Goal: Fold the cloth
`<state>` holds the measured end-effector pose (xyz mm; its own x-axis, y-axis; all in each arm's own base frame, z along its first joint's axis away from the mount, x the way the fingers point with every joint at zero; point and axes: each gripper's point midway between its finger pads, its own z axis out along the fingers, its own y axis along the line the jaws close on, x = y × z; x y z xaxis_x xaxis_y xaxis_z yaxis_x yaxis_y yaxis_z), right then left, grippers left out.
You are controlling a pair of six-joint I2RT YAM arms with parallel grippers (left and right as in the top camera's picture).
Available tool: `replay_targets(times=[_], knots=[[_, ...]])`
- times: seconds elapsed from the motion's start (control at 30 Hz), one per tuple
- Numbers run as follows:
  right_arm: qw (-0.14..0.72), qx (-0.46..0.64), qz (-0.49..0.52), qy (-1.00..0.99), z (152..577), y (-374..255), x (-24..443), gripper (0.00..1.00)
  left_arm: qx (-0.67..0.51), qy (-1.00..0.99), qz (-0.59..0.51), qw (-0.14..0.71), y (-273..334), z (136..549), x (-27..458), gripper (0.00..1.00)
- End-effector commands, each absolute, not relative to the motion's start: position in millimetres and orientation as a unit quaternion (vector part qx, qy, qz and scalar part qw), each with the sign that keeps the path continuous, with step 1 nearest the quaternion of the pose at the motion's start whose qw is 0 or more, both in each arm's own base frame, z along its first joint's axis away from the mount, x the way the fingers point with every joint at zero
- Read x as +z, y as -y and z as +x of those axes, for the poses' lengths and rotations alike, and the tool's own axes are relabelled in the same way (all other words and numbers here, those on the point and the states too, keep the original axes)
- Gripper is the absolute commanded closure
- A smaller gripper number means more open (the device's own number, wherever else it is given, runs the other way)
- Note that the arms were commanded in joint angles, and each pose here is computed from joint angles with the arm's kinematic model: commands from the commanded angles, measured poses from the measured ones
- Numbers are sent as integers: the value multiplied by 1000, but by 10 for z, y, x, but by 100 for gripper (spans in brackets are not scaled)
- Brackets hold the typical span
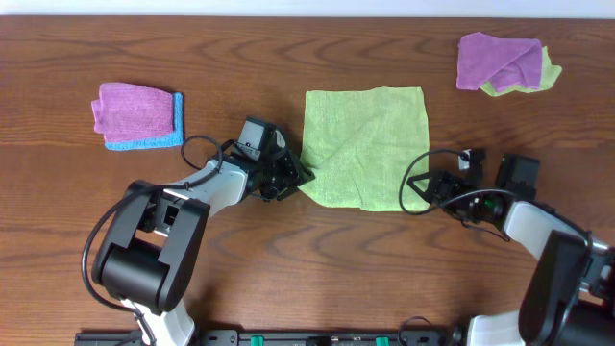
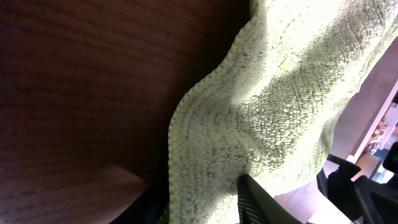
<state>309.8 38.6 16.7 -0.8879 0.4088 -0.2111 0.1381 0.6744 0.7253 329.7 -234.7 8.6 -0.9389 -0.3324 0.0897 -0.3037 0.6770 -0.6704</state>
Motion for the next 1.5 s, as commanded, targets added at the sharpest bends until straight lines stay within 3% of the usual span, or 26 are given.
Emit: replay_targets(times=[0.0,0.17,0.23,0.27,0.3,0.33,0.4,0.8,1.47], knots=[[94,319,205,-921,2734,-379,-341,22,-347,-921,-179,10,2311,3231,-47,67],[87,317,205,-922,2715,-412,-364,32,-348,-920,-179,8,2313,3226,-46,76],[87,317,204,-922,2715,-414,-364,41,-350,-919,-178,6,2320,3221,-39,81],[87,317,204,-922,2715,-414,-364,49,-350,-920,-179,5,2315,3218,-41,84],[86,317,204,-922,2711,-415,-364,76,-350,-920,-179,5,2315,3218,-41,86],[85,318,205,-922,2708,-416,-365,92,-350,-920,-179,5,2314,3219,-42,88],[83,318,205,-922,2699,-418,-367,97,-350,-920,-179,5,2315,3218,-42,91],[66,318,203,-924,2602,-443,-340,99,-346,-926,-149,-22,2202,3069,-76,94],[61,318,183,-928,2307,-520,169,99,-334,-918,-148,-151,1921,2489,-65,94]])
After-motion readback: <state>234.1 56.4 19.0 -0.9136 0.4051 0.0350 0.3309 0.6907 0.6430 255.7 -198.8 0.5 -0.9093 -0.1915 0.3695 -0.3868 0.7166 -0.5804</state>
